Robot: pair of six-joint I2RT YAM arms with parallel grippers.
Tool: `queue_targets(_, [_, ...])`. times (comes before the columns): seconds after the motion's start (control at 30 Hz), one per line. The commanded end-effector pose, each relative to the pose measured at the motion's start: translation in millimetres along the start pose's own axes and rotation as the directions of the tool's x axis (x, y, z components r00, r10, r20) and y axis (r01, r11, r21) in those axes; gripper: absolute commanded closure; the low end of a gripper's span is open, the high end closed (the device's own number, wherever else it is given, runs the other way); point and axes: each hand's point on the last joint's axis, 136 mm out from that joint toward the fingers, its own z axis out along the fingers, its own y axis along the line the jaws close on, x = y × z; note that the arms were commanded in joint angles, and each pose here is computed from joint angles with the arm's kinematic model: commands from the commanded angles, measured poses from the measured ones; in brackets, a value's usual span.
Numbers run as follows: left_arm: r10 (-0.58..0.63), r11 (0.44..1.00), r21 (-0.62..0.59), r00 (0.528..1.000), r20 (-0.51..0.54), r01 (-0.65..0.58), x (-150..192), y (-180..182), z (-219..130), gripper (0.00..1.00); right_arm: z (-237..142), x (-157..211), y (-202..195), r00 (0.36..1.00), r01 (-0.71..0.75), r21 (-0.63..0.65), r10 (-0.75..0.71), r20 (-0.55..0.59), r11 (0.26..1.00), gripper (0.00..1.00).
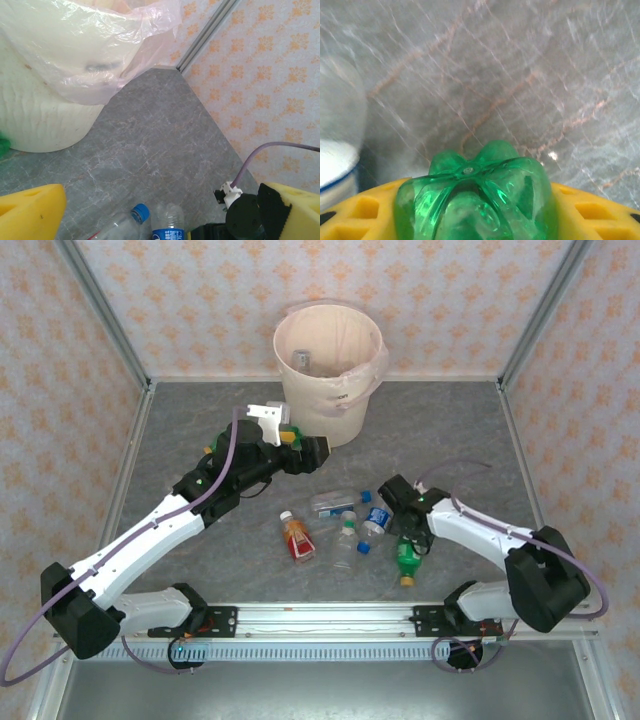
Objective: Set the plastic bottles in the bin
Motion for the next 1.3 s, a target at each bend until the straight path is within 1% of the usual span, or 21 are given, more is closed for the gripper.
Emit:
queue_targets(0.0, [0.021,1.0,-0.002,0.998,0.067,-0.021,-21.8,-8.0,-17.7,0.01,-13.5,-33.7,7.7,0.992,-0.043,-0.011,0.044,0.117,0.999,0.43])
queue_targets(0.17, [0.003,0.999,-0.053,0.991,0.137,0.005,-35.2,-0.4,-30.3,0.01,-42.0,-73.6,16.9,0.972,-0.08,-0.075,0.094,0.216,0.994,0.43])
queue_targets(0.27, [-0.006,0.995,-0.099,0.981,0.195,0.025,-46.7,6.7,-40.0,0.01,-70.0,-106.5,24.8,0.945,-0.095,-0.124,0.128,0.3,0.988,0.45])
queue_targets(0.4, [-0.019,0.978,-0.195,0.958,0.287,0.078,-61.6,24.2,-58.4,0.01,-115.3,-150.5,42.9,0.902,-0.094,-0.206,0.17,0.397,0.974,0.46])
queue_targets(0.53, [-0.028,0.951,-0.276,0.926,0.376,0.141,-72.6,41.6,-80.8,0.01,-157.9,-188.8,65.3,0.858,-0.077,-0.282,0.208,0.469,0.956,0.46])
queue_targets(0.7, [-0.031,0.927,-0.322,0.895,0.445,0.192,-81.0,52.4,-103.8,0.01,-217.4,-239.2,98.6,0.796,-0.031,-0.367,0.245,0.554,0.93,0.46])
queue_targets(0.8, [-0.032,0.925,-0.323,0.888,0.459,0.2,-83.0,53.1,-111.0,0.01,-258.6,-270.8,119.4,0.748,0.0,-0.429,0.284,0.599,0.904,0.46])
queue_targets(0.93, [-0.037,0.923,-0.327,0.892,0.45,0.203,-81.7,53.4,-113.3,0.01,-305.3,-307.1,145.1,0.687,0.042,-0.495,0.335,0.645,0.868,0.46])
queue_targets(1.0, [-0.04,0.923,-0.326,0.893,0.447,0.205,-80.9,53.2,-115.7,0.01,-319.1,-320.5,156.4,0.669,0.058,-0.516,0.35,0.655,0.855,0.46])
queue_targets(1.17, [-0.036,0.918,-0.335,0.888,0.458,0.211,-82.0,55.0,-126.4,0.01,-359.3,-345.9,181.3,0.619,0.117,-0.6,0.414,0.667,0.792,0.46])
queue_targets(1.27, [-0.033,0.915,-0.341,0.884,0.466,0.214,-83.3,55.9,-132.2,0.01,-368.3,-354.9,188.3,0.589,0.136,-0.623,0.443,0.676,0.77,0.47])
